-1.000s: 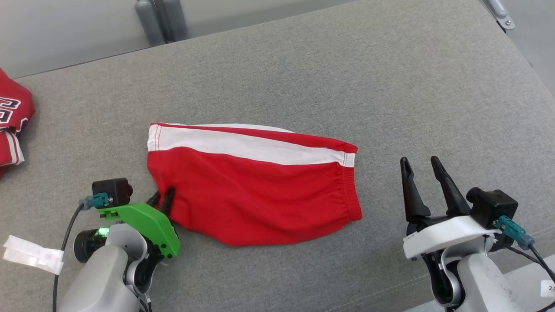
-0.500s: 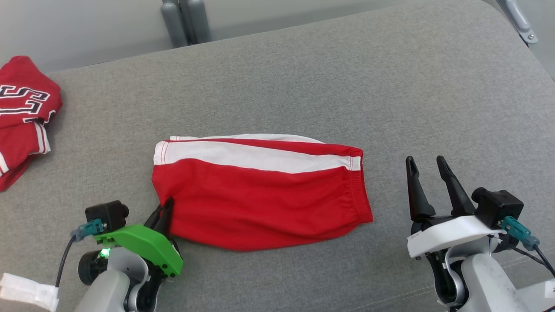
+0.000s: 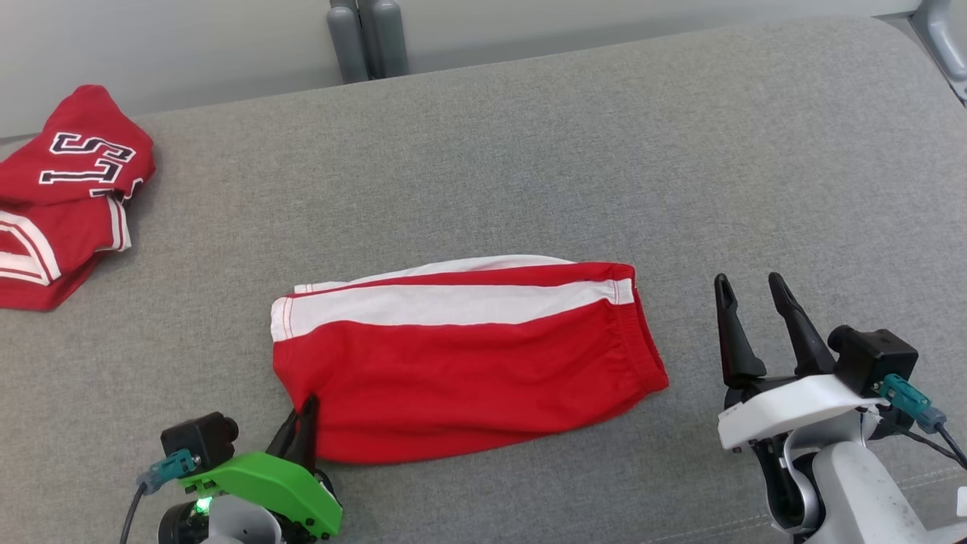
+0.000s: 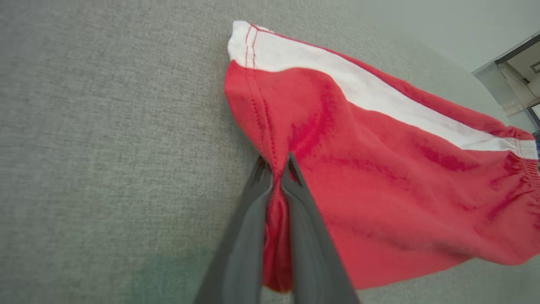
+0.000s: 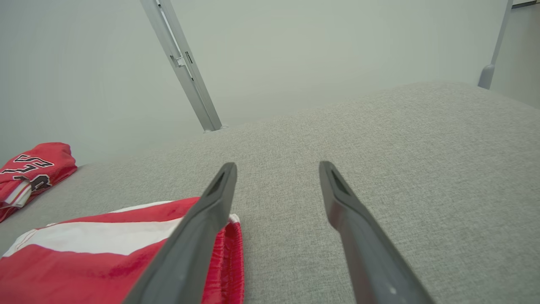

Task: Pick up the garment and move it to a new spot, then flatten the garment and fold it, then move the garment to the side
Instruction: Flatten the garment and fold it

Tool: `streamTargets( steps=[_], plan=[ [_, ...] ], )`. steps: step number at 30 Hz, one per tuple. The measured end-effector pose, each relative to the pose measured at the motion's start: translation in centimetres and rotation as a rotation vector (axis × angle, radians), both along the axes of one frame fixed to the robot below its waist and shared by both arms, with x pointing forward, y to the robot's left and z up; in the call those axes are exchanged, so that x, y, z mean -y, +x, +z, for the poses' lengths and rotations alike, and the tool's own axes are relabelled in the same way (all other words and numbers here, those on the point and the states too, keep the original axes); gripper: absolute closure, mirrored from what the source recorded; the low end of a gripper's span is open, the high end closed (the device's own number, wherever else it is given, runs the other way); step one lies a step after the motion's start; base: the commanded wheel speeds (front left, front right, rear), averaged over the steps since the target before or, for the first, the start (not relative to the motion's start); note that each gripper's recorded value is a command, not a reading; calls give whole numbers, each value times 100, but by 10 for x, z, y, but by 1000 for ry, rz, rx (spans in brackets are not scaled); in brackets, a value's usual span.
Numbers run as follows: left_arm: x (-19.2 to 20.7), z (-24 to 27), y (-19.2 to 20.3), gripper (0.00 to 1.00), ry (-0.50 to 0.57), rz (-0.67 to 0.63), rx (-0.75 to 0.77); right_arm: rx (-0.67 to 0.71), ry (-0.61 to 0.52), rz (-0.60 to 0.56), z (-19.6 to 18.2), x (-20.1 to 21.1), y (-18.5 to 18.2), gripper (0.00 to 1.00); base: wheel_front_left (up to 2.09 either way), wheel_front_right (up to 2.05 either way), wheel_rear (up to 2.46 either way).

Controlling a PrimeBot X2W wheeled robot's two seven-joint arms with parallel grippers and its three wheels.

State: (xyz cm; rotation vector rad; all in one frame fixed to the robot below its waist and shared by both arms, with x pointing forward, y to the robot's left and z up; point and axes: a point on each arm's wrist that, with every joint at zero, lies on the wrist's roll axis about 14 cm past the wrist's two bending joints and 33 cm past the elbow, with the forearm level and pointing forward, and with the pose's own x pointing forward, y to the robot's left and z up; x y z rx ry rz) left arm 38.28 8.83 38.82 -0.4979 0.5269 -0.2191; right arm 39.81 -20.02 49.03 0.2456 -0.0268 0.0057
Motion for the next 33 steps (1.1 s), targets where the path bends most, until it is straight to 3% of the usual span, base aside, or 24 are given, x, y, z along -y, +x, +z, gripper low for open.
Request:
streamTargets(
  steps=[1,2,18,26,33],
  plan=[
    [-1,2,0,51,5,6,9,1,-1,1,0,0,0,0,0,0,0],
    [-1,4,0,0,5,8,17,1,-3,3,1,0,0,0,0,0,0],
    [-29,73,12,0,104,106,373,-37,-77,78,9,-8,-4,0,0,0,0],
    [-40,86,-1,0,100,192,413,-228,-79,239,-25,-47,-8,0,0,0,0],
    [-44,88,-4,0,98,218,428,-392,-83,299,-64,-57,0,0,0,0,0]
  ],
)
